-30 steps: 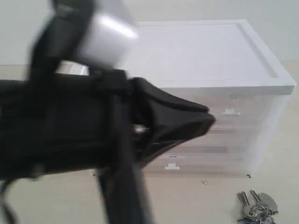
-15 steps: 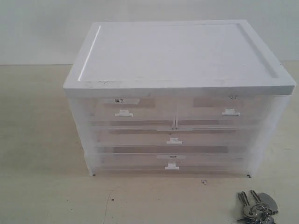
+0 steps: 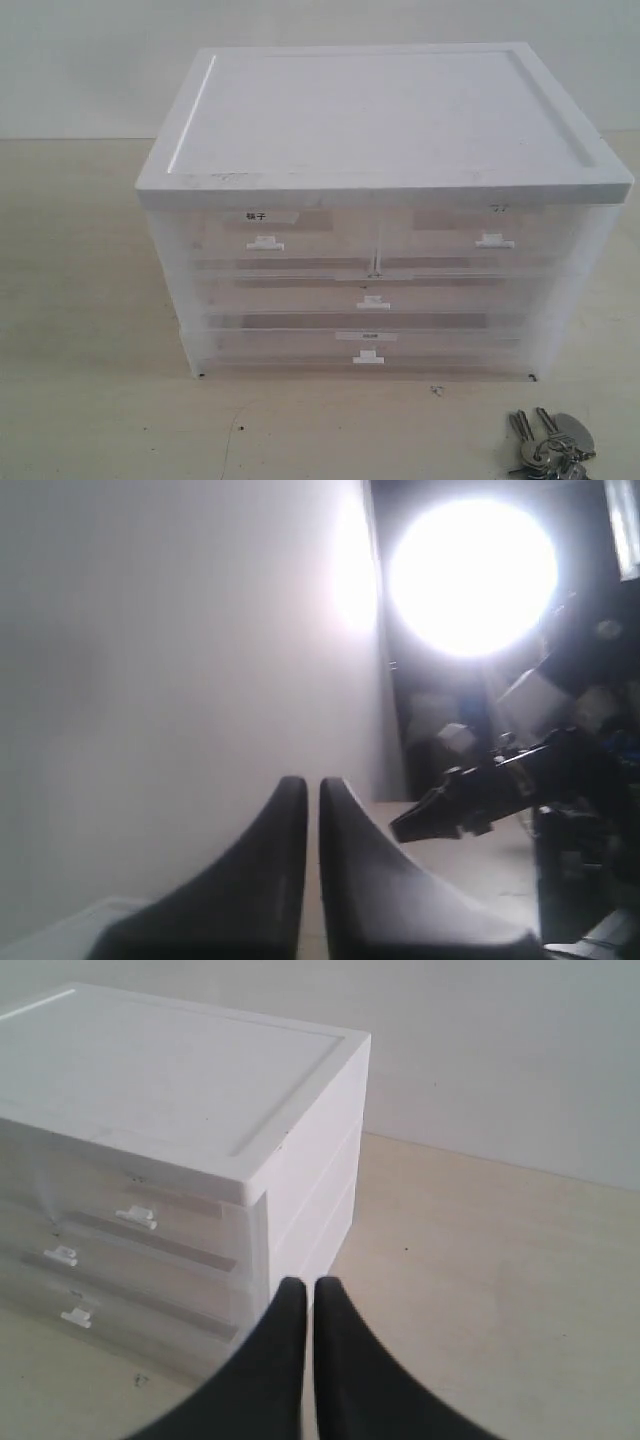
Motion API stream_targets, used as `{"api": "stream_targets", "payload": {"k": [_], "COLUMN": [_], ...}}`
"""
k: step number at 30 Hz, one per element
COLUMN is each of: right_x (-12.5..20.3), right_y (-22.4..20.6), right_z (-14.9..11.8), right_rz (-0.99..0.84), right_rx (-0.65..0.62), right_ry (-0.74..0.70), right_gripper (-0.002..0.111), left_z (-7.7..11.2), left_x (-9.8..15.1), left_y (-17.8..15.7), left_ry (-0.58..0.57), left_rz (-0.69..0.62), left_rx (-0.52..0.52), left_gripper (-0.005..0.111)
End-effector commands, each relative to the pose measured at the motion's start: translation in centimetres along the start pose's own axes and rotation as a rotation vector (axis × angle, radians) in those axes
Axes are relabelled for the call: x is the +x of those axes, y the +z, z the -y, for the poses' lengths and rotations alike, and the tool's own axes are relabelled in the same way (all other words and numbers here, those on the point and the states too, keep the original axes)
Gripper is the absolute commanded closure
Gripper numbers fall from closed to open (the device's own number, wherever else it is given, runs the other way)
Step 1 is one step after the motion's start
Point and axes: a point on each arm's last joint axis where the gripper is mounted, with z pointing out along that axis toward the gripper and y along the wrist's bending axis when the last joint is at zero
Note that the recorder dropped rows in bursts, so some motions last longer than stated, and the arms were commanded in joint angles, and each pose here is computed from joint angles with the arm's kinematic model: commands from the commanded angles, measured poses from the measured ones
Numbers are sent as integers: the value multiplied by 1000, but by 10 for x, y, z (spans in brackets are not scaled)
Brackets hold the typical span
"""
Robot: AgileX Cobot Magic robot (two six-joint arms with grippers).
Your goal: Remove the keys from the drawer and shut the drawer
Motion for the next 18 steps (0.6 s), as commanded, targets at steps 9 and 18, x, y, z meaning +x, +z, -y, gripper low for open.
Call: {"api": "stream_targets", "payload": {"k": [9, 18], "right_x": [-1, -1], "right_y": [-1, -1], "right_z": [1, 1], "right_rz": [5, 5], "right_rx": [0, 0], "right_ry": [-2, -2], "right_gripper": [108, 108], "left_z": [-11, -39], "left_x": [65, 100], "left_y": [-6, -34], "left_ry": [259, 143], "left_rz": [-269, -249], "left_rx": [-231, -818], "left_gripper": [102, 102]}}
